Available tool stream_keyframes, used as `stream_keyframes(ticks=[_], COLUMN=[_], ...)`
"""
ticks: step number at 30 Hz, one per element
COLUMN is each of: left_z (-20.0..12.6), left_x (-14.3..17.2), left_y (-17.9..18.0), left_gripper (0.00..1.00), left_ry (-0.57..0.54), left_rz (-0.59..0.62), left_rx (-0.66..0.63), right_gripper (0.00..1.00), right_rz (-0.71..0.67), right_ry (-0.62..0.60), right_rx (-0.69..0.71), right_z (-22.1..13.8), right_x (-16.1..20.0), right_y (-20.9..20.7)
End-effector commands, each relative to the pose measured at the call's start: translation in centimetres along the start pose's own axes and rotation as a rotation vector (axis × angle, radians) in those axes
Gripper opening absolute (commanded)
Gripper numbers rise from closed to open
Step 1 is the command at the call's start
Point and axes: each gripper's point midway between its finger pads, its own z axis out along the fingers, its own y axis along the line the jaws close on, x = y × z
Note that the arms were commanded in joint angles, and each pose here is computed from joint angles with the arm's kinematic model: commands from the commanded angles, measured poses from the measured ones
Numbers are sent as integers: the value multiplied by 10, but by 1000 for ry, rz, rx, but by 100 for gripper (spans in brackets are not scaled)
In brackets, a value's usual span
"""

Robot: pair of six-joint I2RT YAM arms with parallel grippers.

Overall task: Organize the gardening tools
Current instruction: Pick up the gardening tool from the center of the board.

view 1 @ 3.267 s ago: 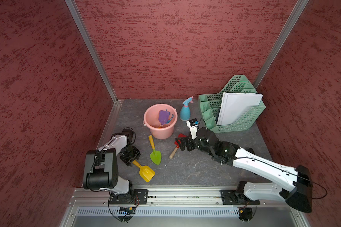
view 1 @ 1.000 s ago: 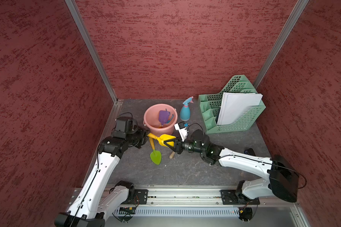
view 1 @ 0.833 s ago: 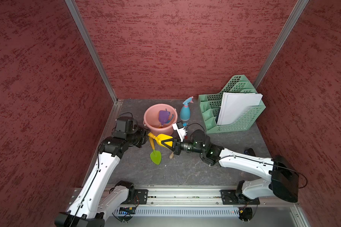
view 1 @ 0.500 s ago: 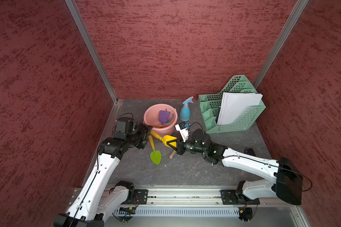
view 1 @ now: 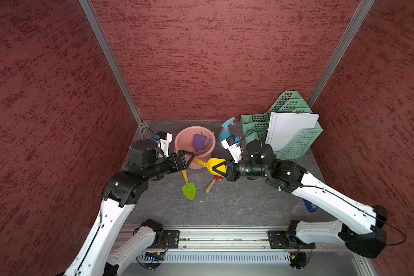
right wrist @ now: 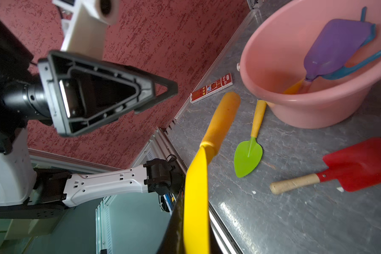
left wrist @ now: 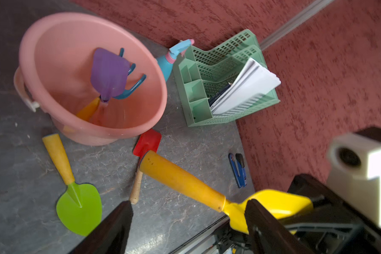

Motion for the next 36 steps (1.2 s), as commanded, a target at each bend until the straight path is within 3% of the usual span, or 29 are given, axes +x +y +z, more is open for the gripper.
stream_keyframes(ticks=[1,9,15,22,25,27,31,36], left_z=[-8,-6,4,20,25,28,32,33], left_x=[9,37,61,83,88,90,90,86], left_y=[-3,-24,-37,-36,-38,-40,-48,-62], left_gripper=[88,87,91,87,77,66,62,41], left_ry=[-21,17,86,186,208,215,192,154], left_rz=[342,703,870,1037,1070,1072,1066,1065], left_rx=[16,152,244,229,228,236,262,291], right_gripper=[0,0,0,0,0,0,0,0], right_rz=[94,206,251,257,256,253,251,261], right_ry=[109,218,284,313,313,310,304,301], right_rx=[11,-151,-241,-285,-294,-303,-322,-333], right_z=[-22,-38,-40,-43,-46,-48,-50,-48], right_x=[14,4,8,9,8,7,5,7], right_y=[-3,19,32,42,45,48,51,50])
